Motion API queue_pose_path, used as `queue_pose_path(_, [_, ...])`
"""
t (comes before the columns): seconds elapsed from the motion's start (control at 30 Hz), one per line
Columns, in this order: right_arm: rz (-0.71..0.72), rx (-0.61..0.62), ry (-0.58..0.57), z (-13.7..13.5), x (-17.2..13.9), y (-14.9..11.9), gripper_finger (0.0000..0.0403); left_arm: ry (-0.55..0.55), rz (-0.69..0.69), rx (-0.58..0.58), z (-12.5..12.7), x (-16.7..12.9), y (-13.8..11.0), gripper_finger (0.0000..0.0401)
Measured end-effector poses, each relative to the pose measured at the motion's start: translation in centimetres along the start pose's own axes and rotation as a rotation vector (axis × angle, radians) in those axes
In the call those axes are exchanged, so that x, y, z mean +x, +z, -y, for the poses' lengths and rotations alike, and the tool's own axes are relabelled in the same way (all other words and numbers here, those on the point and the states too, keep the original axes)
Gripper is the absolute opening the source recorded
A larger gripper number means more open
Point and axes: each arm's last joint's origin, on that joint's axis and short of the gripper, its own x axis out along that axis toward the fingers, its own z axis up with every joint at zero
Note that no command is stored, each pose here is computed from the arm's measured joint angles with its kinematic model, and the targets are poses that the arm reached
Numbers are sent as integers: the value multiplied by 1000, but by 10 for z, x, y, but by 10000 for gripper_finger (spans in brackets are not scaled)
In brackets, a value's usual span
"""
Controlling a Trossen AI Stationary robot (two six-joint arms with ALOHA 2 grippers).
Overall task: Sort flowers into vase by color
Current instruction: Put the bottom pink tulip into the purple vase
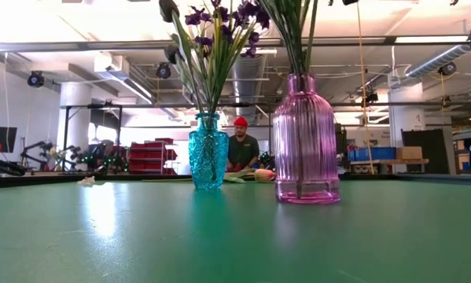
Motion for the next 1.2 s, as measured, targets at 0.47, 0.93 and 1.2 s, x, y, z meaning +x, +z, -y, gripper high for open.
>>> queue_pose_path(0.47, [-87,48,-13,8,14,-1,12,0,-2,1,0,0,0,160])
queue_pose_path(0.93, [-146,37,-45,12,19,-10,12,-1,-1,1,0,0,0,160])
queue_pose_path(1.2, [-131,4,-45,12,19,-5,13,-1,-3,1,0,0,0,160])
